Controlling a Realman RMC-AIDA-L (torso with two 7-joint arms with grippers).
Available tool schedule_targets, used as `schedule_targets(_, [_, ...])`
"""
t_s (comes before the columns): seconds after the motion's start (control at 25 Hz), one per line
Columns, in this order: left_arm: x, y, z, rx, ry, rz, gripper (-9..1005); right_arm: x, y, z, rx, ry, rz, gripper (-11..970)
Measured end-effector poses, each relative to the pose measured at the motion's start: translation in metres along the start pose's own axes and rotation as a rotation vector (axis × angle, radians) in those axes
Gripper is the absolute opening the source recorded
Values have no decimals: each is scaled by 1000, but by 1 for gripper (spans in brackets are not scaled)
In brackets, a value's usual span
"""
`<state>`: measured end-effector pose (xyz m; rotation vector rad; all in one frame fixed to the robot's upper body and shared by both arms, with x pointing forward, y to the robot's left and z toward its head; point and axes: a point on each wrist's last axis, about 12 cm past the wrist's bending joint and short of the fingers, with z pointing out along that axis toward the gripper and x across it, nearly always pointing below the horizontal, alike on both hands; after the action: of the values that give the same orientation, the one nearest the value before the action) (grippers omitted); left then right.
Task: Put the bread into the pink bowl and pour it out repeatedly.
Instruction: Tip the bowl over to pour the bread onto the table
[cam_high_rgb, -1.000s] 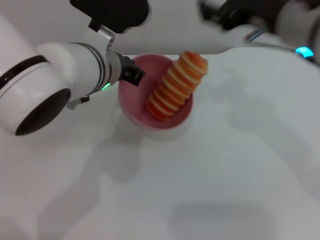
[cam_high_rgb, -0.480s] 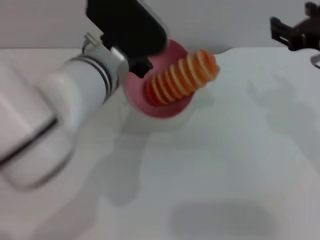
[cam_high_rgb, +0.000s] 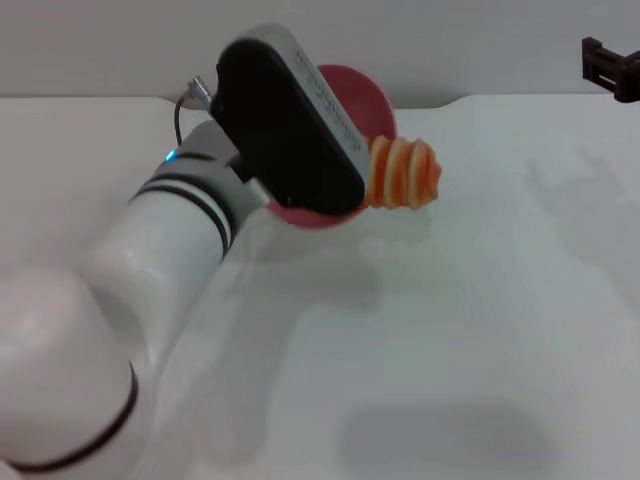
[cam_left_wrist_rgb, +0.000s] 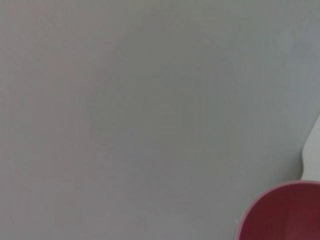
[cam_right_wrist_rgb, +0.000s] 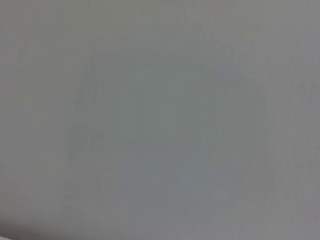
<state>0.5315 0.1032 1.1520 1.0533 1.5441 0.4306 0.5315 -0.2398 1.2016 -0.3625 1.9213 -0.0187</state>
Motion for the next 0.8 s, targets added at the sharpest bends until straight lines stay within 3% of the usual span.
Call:
schedule_targets(0.28, [8, -25, -6, -89, -77, 53, 35, 0, 1, 3, -5, 5, -4, 718])
schedule_targets(0.8, [13, -42, -22, -240, -186, 69, 35, 1, 4, 7, -17, 15, -9, 718])
